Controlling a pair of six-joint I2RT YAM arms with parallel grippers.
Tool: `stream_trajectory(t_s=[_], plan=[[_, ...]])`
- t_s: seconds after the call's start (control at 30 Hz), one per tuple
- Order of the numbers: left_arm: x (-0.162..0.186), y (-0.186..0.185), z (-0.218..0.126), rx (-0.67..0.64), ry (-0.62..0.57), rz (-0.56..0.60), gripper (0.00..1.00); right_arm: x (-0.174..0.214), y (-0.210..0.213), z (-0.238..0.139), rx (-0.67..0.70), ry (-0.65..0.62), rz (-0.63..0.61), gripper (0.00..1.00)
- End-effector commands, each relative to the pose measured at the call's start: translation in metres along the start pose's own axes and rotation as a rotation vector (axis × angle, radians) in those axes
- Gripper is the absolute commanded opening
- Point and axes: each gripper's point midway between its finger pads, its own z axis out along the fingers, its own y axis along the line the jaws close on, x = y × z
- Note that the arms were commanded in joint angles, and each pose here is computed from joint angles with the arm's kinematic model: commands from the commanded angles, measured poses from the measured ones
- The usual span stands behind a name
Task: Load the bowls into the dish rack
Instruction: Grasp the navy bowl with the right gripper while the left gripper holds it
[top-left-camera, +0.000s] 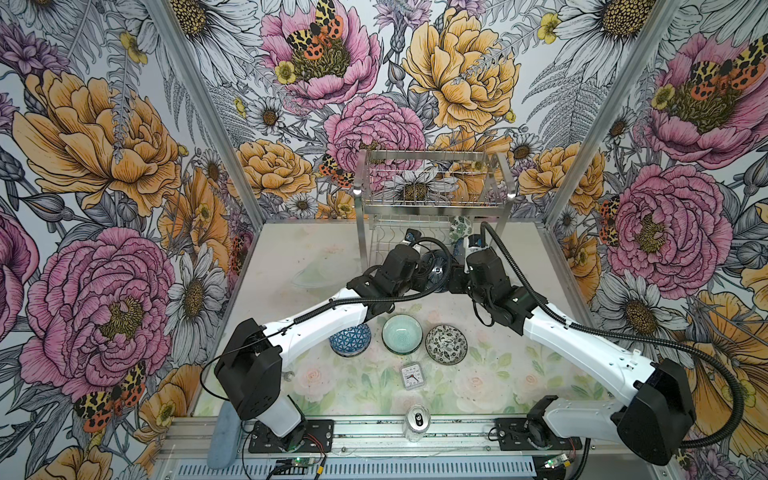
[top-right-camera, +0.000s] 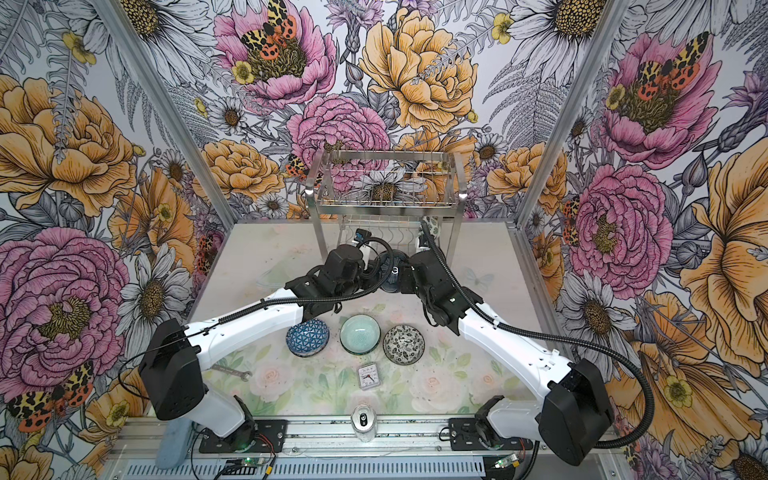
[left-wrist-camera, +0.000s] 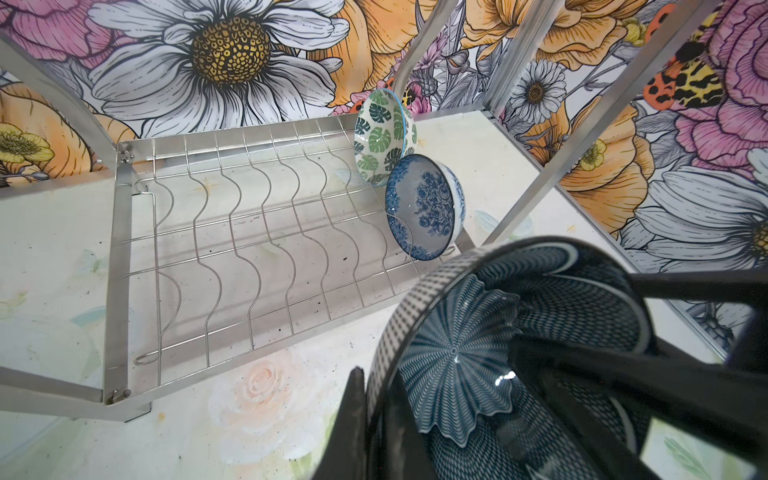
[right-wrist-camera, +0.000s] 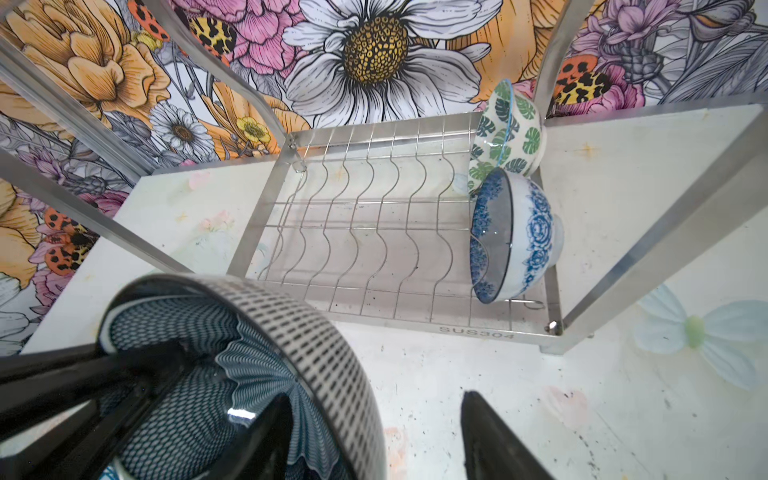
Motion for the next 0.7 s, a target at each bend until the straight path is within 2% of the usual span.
stream_trajectory(t_s=[0.0,0.17,0.27,0.3,0.37,0.4,0.6,0.63,0.67], plan=[[-0.037,-0.006,-0.018,0.025,-0.131,-0.028,0.00,-0.006,0.009,0.003,-0.036,-0.038,0.052,0.60],[-0.040,-0.007,-0.022,0.036,-0.150,-0.038,0.00,-0.001,0.015,0.012,-0.066,-0.023,0.079,0.37],[-0.042,-0.007,-0.026,0.041,-0.164,-0.042,0.00,0.001,0.021,0.017,-0.090,-0.012,0.091,0.28],[-0.042,-0.006,-0.026,0.041,-0.164,-0.041,0.00,0.002,0.022,0.018,-0.094,-0.010,0.090,0.23],[-0.043,-0.006,-0.029,0.040,-0.167,-0.043,0.00,-0.001,0.022,0.018,-0.094,-0.015,0.092,0.04],[-0.044,-0.005,-0.030,0.038,-0.171,-0.043,0.00,-0.003,0.022,0.018,-0.094,-0.020,0.091,0.00],[-0.042,0.003,-0.041,0.014,-0.163,-0.027,0.00,-0.018,0.023,0.008,-0.089,-0.068,0.053,0.00],[-0.041,0.006,-0.044,0.006,-0.151,-0.015,0.09,-0.021,0.022,0.006,-0.083,-0.079,0.043,0.00],[-0.040,0.009,-0.048,-0.002,-0.136,0.000,0.35,-0.024,0.021,0.004,-0.074,-0.091,0.033,0.00]])
